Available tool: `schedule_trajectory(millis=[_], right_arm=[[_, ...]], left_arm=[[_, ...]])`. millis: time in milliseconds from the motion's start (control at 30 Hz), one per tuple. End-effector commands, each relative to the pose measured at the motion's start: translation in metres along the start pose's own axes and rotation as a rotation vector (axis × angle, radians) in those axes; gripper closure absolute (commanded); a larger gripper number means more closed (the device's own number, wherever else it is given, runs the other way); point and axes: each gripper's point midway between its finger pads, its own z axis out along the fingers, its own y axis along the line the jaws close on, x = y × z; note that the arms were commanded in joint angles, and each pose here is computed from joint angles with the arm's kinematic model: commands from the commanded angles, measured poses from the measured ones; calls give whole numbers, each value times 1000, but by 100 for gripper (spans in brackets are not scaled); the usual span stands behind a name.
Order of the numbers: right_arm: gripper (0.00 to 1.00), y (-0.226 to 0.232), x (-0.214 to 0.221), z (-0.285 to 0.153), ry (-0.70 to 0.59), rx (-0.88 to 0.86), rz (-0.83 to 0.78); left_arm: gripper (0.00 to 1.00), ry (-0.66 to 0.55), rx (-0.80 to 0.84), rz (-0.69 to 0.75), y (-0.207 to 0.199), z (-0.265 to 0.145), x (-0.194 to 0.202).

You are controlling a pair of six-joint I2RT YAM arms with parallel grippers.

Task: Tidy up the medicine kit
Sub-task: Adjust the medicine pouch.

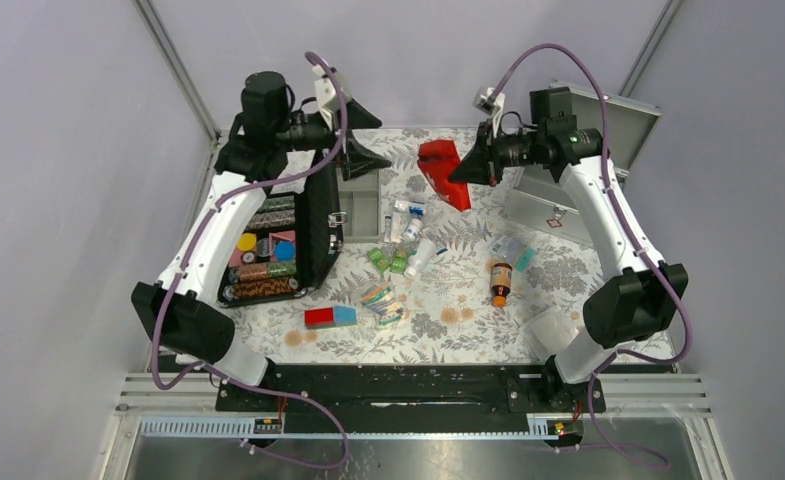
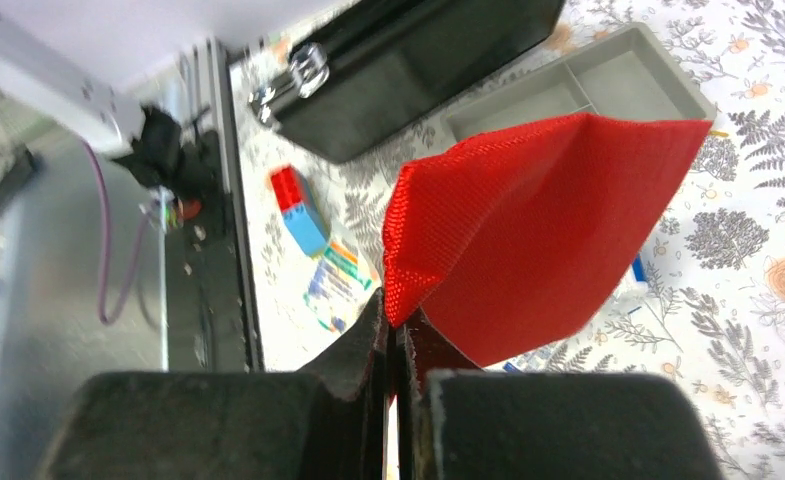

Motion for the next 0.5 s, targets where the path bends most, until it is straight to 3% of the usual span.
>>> schedule_trajectory(millis=[0, 133, 300, 467], right_arm=[[100, 48, 5, -18, 132, -26, -338], [100, 62, 12, -19, 231, -84, -476], [100, 79, 22, -18, 329, -142, -628], [100, 68, 22, -15, 346, -74, -671]], left_arm=[[7, 124, 63, 248, -18, 7, 22], [6, 164, 130, 363, -36, 22, 40], [6, 187, 191, 371, -46, 44, 59], [12, 210, 249, 364, -59, 54, 72]])
